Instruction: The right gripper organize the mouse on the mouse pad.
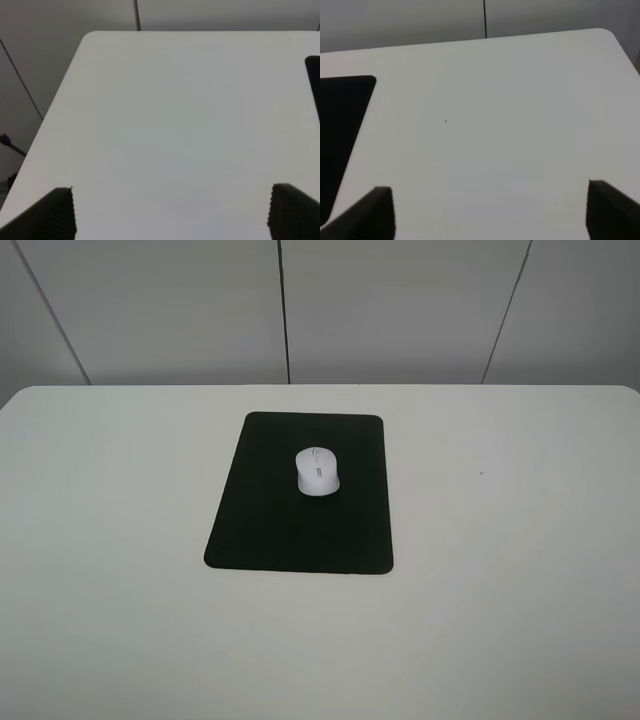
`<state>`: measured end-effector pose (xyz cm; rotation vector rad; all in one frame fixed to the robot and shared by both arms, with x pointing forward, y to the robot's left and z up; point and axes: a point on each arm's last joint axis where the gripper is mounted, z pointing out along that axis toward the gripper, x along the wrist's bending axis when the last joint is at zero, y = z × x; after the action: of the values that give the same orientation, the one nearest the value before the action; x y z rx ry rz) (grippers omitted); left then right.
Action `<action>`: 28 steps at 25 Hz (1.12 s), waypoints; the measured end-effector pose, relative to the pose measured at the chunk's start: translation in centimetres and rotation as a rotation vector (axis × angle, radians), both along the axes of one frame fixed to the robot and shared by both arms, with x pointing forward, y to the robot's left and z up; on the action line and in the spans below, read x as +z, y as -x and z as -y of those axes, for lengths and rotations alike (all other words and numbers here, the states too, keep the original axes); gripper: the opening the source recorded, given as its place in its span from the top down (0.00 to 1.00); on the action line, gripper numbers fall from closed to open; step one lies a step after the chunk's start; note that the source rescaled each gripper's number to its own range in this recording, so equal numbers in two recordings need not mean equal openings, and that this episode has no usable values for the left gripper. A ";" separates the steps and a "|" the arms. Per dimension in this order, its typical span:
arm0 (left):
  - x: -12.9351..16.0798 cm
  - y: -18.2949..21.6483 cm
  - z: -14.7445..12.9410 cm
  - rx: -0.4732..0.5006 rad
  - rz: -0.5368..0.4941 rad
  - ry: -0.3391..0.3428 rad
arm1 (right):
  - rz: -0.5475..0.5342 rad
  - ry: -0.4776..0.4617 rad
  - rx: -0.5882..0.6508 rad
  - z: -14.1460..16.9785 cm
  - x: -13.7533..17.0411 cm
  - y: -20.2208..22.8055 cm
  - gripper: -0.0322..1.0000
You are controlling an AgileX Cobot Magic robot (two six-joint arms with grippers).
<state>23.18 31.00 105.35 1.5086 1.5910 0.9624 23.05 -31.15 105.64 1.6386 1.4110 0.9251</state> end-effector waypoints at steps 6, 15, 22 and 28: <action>0.0 0.0 0.0 0.000 0.000 0.000 | 0.000 0.000 0.000 0.0 0.0 0.0 0.20; 0.0 0.0 0.0 0.000 0.000 0.000 | 0.000 -0.002 0.001 0.0 0.0 0.0 0.20; 0.0 0.0 0.0 0.000 0.000 0.000 | 0.000 -0.002 0.001 0.0 0.0 0.0 0.20; 0.0 0.0 0.0 0.000 0.000 0.000 | 0.000 -0.002 0.001 0.0 0.0 0.0 0.20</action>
<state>23.18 31.00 105.35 1.5086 1.5910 0.9624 23.05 -31.14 105.63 1.6392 1.4118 0.9272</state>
